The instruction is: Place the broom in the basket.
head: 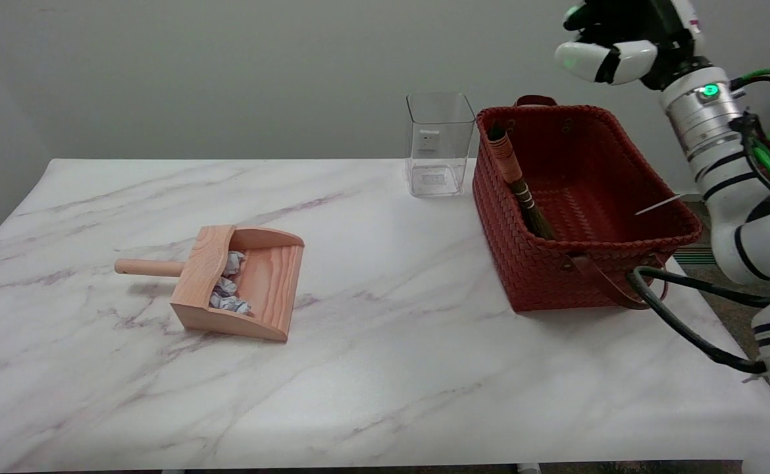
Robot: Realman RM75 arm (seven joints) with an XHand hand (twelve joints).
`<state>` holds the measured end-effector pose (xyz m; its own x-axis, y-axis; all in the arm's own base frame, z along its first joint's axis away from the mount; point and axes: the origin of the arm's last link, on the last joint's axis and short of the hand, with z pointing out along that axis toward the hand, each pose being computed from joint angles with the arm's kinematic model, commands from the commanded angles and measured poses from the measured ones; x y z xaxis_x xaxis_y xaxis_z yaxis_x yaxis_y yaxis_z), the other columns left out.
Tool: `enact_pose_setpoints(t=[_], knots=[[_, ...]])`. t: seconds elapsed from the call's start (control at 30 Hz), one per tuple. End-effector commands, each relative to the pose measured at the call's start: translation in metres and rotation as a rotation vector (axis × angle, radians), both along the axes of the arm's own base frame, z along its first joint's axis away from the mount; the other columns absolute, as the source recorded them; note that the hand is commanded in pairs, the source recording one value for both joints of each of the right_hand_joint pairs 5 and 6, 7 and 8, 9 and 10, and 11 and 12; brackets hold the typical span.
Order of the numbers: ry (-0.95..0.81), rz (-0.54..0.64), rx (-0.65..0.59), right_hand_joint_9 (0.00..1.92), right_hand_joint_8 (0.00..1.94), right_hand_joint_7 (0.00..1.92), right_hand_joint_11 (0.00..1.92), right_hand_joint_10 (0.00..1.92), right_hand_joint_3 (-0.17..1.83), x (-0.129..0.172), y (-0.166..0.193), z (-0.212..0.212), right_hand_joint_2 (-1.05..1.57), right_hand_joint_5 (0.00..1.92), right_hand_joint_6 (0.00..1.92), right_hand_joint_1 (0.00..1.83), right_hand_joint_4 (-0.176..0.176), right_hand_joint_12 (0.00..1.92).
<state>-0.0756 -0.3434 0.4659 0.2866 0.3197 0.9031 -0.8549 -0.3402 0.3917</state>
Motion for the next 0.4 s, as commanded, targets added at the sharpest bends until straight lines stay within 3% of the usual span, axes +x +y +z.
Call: enact_pose_setpoints(t=[0.03, 0.2, 0.4], knots=[[0.057, 0.046, -0.096, 1.00, 1.11, 1.11, 1.21, 1.00, 0.87, 0.017, 0.060, -0.001, 0.04, 0.88, 0.88, 1.18, 0.000, 1.21], [0.053, 0.006, -0.061, 1.11, 1.17, 1.17, 1.30, 1.11, 0.83, 0.002, 0.059, -0.009, 0.12, 0.82, 0.82, 1.16, 0.000, 1.30], [0.093, -0.008, -0.118, 0.99, 1.13, 1.13, 1.27, 0.99, 0.86, 0.000, 0.068, 0.001, 0.12, 0.73, 0.73, 1.17, 0.000, 1.27]])
